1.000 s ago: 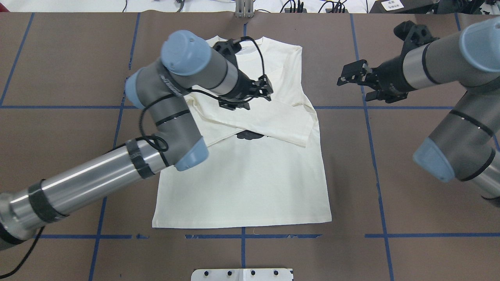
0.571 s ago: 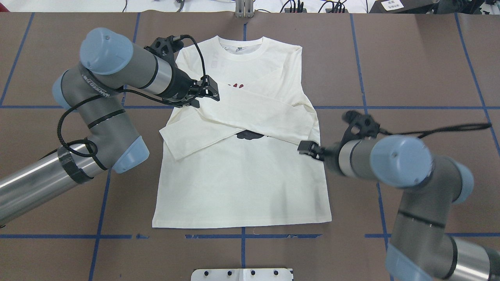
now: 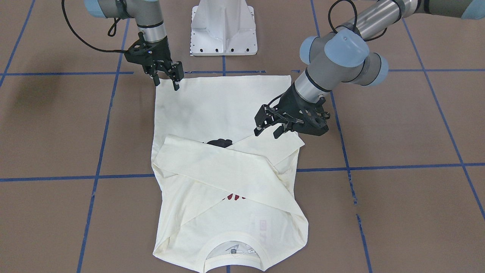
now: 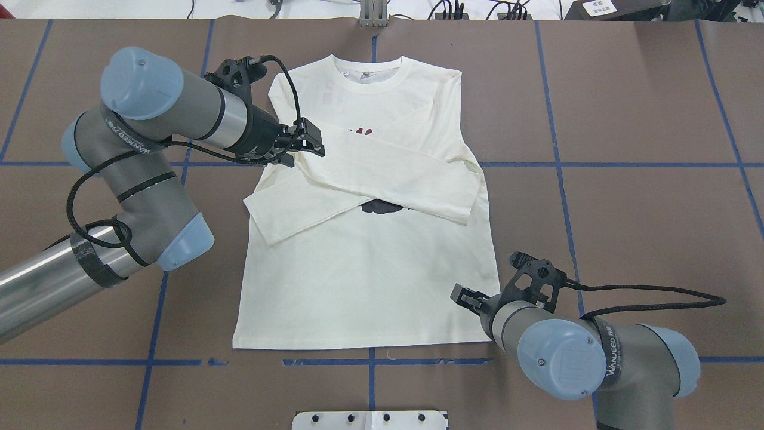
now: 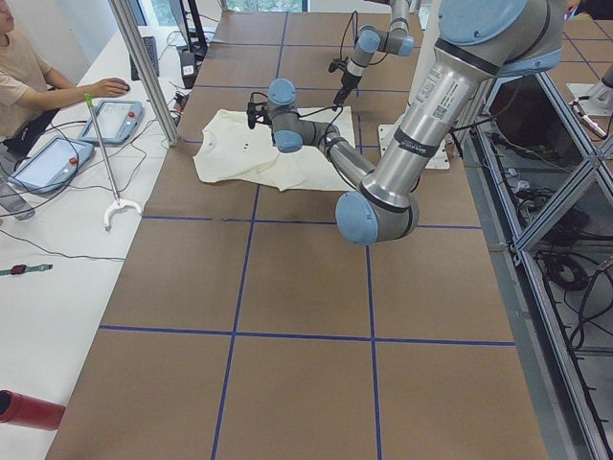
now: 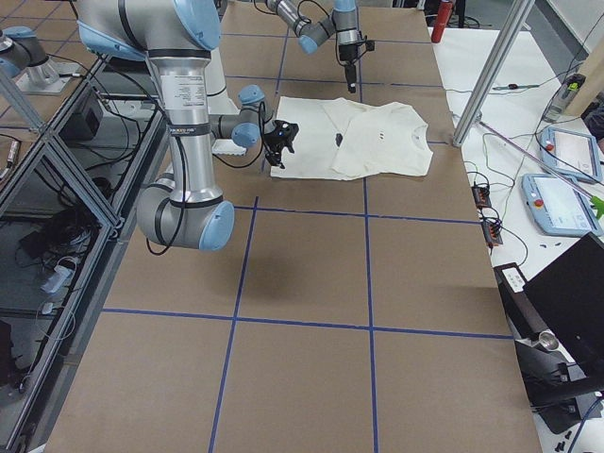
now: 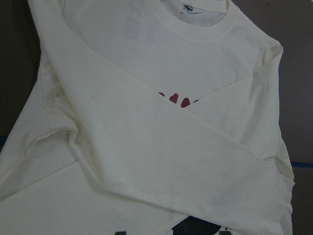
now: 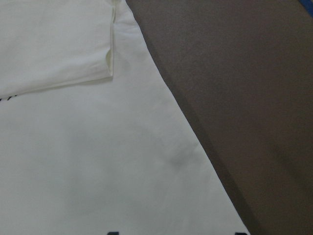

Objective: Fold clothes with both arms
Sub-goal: 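Release the sleeve with the left gripper while the right gripper moves to the hem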

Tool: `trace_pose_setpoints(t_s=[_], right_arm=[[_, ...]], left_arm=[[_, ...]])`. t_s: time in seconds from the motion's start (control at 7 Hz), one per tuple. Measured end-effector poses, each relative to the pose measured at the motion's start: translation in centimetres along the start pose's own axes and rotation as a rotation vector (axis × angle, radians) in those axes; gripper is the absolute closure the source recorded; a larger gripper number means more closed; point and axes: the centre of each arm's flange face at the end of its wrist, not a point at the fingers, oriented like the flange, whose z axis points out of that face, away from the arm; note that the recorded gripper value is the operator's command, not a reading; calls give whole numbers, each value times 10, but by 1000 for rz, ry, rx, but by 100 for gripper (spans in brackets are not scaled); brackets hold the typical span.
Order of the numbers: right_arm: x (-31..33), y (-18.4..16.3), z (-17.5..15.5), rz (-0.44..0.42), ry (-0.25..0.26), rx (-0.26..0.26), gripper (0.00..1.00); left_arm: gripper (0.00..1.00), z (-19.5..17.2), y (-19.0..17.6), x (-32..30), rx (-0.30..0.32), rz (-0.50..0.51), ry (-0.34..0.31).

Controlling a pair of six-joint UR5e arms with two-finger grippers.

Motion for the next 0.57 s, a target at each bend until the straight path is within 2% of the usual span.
trace_pose_setpoints(t_s=[0.29, 0.43, 0.57], right_arm=[[10, 11, 5, -22, 55, -8, 19], [15, 15, 7, -29, 75, -23, 29], [20, 18, 8, -33, 89, -37, 62]], left_arm=[[29, 2, 0, -2, 1, 1, -1], [29, 2, 0, -2, 1, 2, 0], [29, 3, 1, -2, 0, 2, 0]])
